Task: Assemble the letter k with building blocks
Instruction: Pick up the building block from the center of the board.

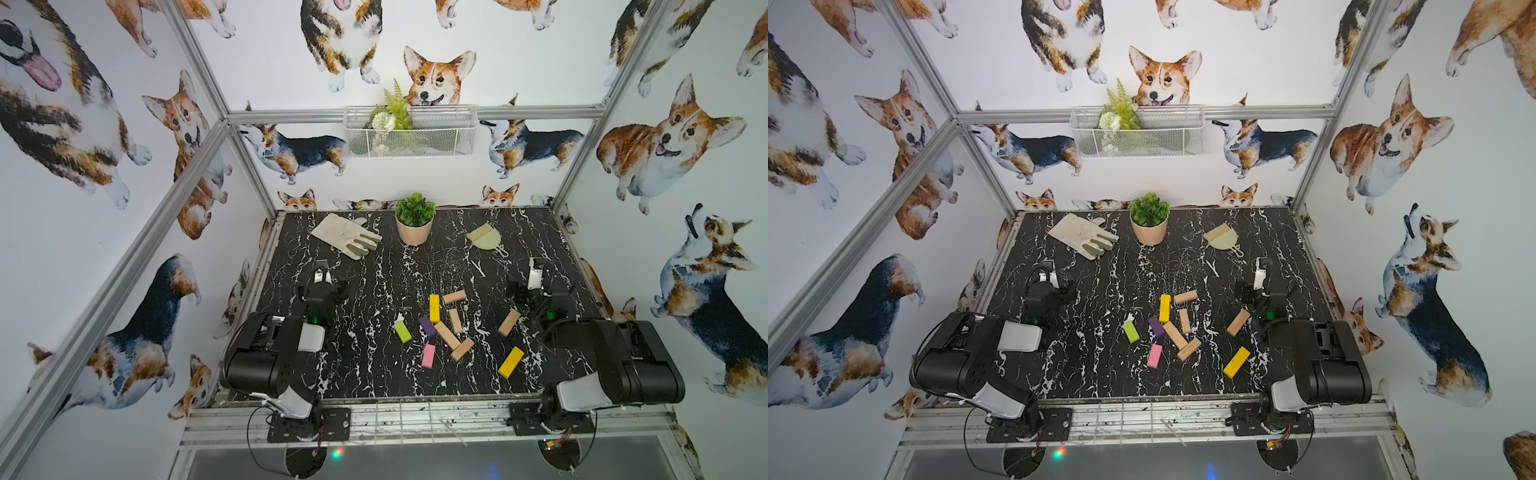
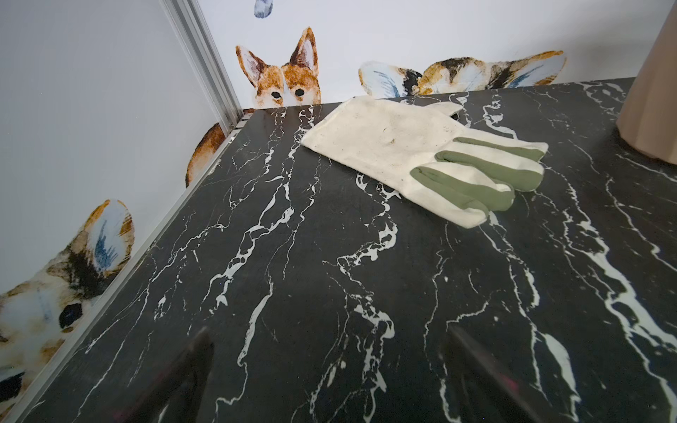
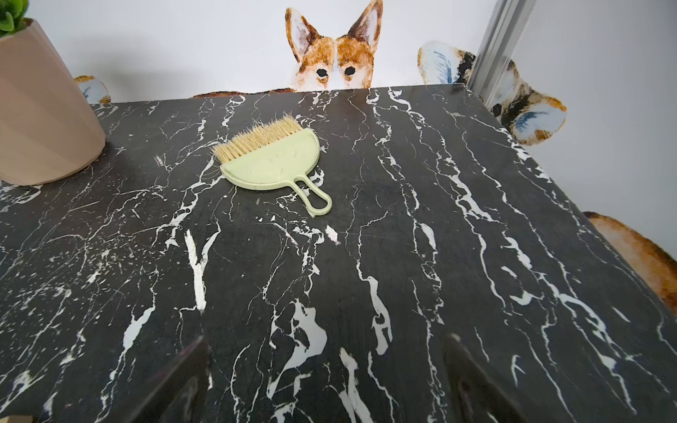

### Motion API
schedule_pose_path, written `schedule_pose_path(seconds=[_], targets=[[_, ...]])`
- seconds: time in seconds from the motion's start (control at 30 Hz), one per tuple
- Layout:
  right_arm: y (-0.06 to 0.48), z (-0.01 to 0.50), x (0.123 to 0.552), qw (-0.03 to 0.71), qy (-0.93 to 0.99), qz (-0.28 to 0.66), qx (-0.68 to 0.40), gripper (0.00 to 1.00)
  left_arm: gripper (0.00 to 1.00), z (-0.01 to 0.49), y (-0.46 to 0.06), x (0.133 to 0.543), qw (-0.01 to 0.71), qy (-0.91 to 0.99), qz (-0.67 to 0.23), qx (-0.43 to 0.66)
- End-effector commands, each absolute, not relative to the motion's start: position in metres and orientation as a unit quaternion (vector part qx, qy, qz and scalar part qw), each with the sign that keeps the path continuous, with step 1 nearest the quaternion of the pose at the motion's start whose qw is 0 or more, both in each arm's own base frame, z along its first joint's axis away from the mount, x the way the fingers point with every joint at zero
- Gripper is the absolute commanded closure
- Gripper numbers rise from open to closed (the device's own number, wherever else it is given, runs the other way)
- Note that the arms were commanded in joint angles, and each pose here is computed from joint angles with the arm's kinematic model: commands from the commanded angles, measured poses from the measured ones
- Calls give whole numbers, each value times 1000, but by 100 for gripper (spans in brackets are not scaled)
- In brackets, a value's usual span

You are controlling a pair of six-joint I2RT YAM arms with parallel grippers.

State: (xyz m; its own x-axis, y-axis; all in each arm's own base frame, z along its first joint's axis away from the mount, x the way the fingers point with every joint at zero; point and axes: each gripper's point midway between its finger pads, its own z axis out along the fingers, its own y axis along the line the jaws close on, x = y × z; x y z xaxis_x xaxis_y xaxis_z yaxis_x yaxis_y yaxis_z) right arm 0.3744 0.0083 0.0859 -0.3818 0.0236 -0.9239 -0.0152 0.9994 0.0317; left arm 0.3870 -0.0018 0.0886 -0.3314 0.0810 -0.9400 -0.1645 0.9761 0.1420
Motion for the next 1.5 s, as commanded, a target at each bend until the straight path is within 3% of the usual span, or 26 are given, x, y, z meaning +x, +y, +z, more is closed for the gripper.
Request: schedule_pose_path(seconds=[0.0, 1.2, 1.47], targets=[[7, 89, 376, 561, 827, 15, 7, 0, 0, 96, -3, 390, 590, 801, 104, -25], [1, 87, 379, 552, 833, 36, 18, 1, 0, 93, 0, 395, 578, 811, 85, -28], [1, 128, 380, 543, 839, 29, 26, 0, 0, 115, -3, 390, 578, 811, 89, -14]])
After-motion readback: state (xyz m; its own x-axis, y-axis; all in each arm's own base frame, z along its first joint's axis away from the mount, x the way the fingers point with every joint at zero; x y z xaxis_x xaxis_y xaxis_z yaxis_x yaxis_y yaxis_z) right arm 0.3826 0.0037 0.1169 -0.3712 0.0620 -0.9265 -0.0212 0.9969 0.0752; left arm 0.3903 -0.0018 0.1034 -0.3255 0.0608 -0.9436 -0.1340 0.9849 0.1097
